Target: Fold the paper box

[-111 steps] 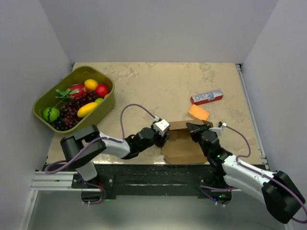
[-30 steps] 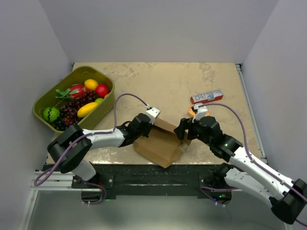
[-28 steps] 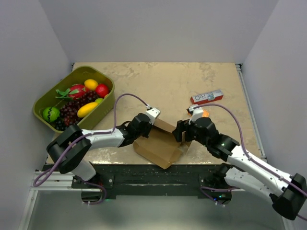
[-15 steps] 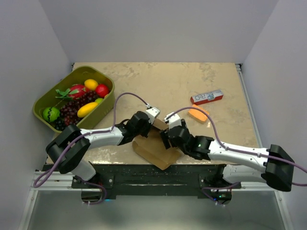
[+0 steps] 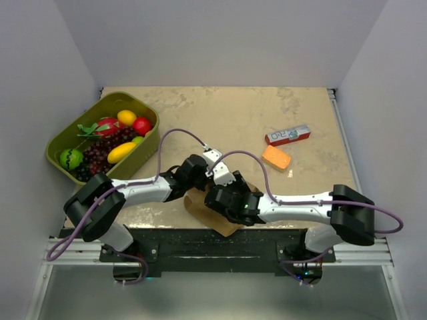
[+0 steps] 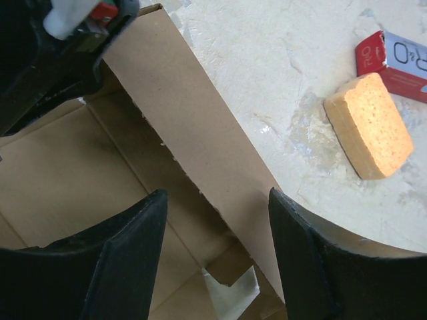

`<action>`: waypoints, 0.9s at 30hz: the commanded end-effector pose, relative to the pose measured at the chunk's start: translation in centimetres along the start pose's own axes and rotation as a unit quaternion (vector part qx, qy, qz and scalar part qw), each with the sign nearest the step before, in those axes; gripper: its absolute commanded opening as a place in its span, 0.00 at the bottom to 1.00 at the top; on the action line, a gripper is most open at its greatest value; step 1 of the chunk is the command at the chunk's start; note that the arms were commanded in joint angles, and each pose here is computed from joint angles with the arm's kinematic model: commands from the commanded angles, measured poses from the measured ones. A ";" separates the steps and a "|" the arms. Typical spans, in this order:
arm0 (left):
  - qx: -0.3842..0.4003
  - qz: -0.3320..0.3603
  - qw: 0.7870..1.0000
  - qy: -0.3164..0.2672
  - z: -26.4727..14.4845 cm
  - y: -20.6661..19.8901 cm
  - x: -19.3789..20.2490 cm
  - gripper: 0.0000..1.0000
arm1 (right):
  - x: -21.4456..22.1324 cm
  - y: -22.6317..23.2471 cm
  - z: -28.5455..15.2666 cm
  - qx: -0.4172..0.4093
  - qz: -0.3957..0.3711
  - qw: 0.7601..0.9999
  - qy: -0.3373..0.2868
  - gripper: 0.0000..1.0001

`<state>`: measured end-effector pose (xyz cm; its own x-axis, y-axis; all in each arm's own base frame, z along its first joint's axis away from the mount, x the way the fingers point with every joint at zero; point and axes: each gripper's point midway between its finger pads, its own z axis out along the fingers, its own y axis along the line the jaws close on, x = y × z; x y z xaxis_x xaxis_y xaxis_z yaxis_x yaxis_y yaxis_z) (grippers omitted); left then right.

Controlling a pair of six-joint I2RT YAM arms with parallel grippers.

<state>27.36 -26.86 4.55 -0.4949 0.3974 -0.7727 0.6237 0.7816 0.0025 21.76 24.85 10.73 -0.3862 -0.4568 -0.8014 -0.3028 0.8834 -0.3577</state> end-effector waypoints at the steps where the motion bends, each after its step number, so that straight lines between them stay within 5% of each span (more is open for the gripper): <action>1: 0.005 0.004 1.000 0.014 -0.5 0.0 0.8 0.00 | -1.6 -0.7 -0.1 0.069 0.011 0.997 -0.019 0.61; 10: 0.004 -0.004 1.000 -0.023 -0.9 0.1 -0.1 0.00 | -0.5 0.5 0.5 0.116 -0.040 0.992 -0.002 0.41; 14: -0.004 -0.007 0.999 -0.040 -1.3 0.5 -0.3 0.10 | -0.5 0.7 0.5 0.112 -0.043 0.993 -0.002 0.29; 27: -0.018 -0.009 0.996 -0.092 -1.9 1.3 -0.8 0.34 | -0.4 1.3 0.7 0.094 -0.048 0.994 0.001 0.26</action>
<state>26.49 -24.94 4.58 -0.4489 0.3359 -0.8281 0.6046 0.7965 -0.0047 21.98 25.57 10.66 -0.3469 -0.5882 -0.7305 -0.1708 0.8055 -0.5675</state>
